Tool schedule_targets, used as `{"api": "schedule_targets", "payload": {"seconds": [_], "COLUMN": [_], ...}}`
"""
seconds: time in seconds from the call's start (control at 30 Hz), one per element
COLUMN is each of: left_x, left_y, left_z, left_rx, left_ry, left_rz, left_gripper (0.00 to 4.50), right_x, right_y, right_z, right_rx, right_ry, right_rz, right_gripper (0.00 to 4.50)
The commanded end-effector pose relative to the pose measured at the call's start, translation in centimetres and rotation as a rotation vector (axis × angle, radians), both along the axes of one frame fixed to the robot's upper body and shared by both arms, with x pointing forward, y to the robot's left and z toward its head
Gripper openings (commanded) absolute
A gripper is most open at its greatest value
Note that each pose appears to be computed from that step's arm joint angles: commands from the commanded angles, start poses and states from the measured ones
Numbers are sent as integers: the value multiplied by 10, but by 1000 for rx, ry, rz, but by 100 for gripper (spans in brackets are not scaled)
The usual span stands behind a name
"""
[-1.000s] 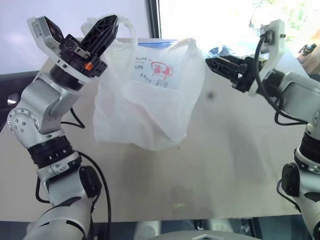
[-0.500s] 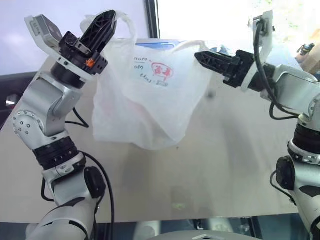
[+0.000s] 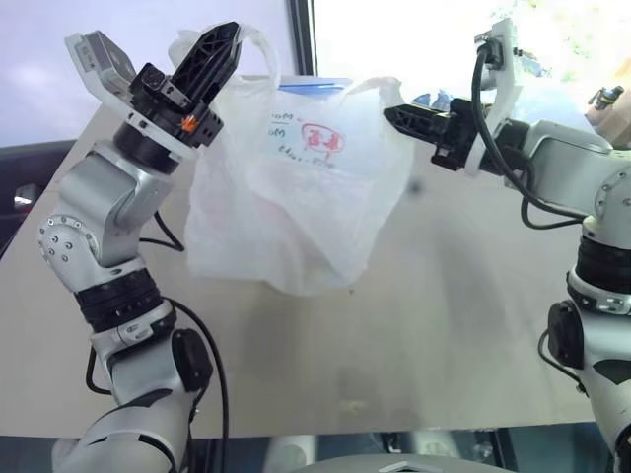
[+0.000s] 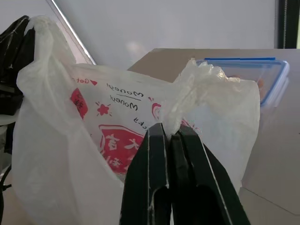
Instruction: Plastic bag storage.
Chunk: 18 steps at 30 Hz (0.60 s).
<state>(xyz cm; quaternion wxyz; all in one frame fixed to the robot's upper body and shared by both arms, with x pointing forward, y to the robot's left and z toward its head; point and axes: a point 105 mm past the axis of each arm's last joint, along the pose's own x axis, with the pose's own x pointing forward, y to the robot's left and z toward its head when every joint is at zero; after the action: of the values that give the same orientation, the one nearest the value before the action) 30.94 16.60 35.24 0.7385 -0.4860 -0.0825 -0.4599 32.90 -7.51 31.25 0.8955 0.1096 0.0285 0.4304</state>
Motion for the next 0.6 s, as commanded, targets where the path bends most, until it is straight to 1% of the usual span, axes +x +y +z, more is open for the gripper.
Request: {"api": "schedule_targets", "payload": {"seconds": [0.03, 0.1, 0.17, 0.23, 0.33, 0.43, 0.5, 0.6], "left_x": [-19, -23, -26, -27, -26, -21, -16, -9], "left_y": [-5, -4, -4, -2, 0, -1, -3, -8], "left_z": [33, 45, 55, 61, 61, 46, 31, -4], "left_rx": [-7, -10, -2, 3, 14, 60, 117, 245], "left_ry": [-143, -182, -209, -220, -214, -170, -124, -42], "left_rz": [-30, -36, -40, -41, -45, -44, -32, -6], "left_gripper": [0, 0, 0, 0, 0, 0, 0, 0], "right_x": [-13, -25, -38, -48, -59, -66, -70, -74], "right_y": [-30, -44, -53, -59, -60, -57, -54, -49], "right_z": [64, 89, 105, 112, 110, 95, 81, 45], "right_rx": [121, 175, 198, 203, 182, 169, 177, 91], "right_ry": [-198, -261, -313, -335, -352, -324, -285, -215], "right_rz": [-24, -7, 6, 8, 7, -2, 0, -21], "right_gripper": [5, 5, 5, 5, 5, 5, 5, 5]}}
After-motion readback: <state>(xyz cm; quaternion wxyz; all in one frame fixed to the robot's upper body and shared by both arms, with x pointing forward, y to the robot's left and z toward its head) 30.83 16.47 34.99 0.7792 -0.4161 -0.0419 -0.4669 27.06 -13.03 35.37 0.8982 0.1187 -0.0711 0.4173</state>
